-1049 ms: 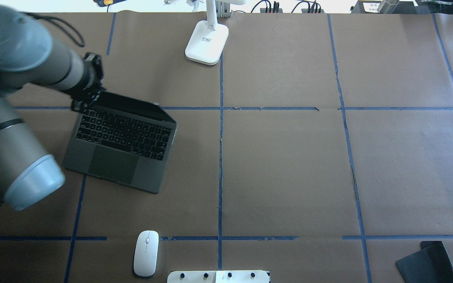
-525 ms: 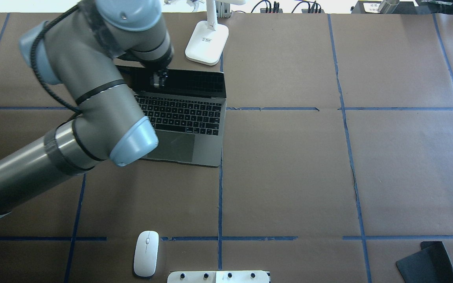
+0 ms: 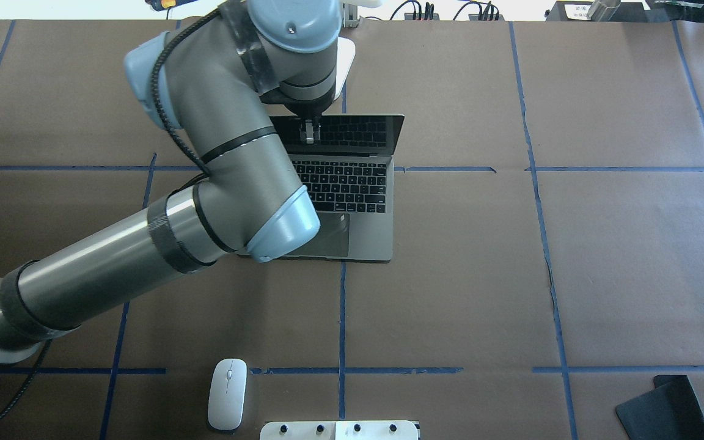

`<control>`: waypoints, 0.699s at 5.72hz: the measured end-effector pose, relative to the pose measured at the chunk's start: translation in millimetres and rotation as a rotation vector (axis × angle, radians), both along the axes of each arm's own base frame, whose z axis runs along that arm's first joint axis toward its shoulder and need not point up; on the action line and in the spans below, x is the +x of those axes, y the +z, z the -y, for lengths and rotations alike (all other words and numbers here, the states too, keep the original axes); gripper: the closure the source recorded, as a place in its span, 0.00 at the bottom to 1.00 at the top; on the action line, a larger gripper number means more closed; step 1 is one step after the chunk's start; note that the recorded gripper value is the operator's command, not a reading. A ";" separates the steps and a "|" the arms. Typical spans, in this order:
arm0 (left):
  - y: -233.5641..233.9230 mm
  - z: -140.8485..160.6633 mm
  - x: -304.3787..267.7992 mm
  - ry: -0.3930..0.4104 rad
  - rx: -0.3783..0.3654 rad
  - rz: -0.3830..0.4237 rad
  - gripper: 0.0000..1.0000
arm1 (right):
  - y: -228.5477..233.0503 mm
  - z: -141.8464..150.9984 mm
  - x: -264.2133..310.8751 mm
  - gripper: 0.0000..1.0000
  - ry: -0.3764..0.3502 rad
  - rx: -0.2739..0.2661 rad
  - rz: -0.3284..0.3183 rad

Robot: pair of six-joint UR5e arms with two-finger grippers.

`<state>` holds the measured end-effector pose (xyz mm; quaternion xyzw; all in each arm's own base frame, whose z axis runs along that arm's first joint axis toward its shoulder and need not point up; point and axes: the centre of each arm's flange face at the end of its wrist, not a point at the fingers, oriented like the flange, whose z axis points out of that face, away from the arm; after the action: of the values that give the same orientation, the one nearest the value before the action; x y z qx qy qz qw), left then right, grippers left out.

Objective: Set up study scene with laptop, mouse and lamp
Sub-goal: 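Move the laptop with the left gripper toward the white lamp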

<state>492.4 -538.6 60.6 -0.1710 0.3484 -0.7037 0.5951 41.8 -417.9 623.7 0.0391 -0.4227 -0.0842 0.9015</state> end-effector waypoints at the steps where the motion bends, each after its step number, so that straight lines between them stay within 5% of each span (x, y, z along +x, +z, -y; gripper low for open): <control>1: -5.7 2.9 10.7 0.004 -0.005 0.005 1.00 | -0.2 -0.2 -0.3 0.00 0.000 -0.001 0.004; 3: -0.8 8.0 19.8 0.012 -0.011 0.020 0.98 | -0.6 -0.2 -0.7 0.00 0.000 -0.002 0.012; 4: 3.1 11.1 21.2 0.009 -0.009 0.032 0.79 | -0.5 -0.3 -0.8 0.00 0.000 -0.003 0.013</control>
<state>513.6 -549.8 63.7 -0.1640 0.3349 -0.7053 0.6029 41.0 -417.6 623.3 0.0385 -0.4286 -0.0832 0.8988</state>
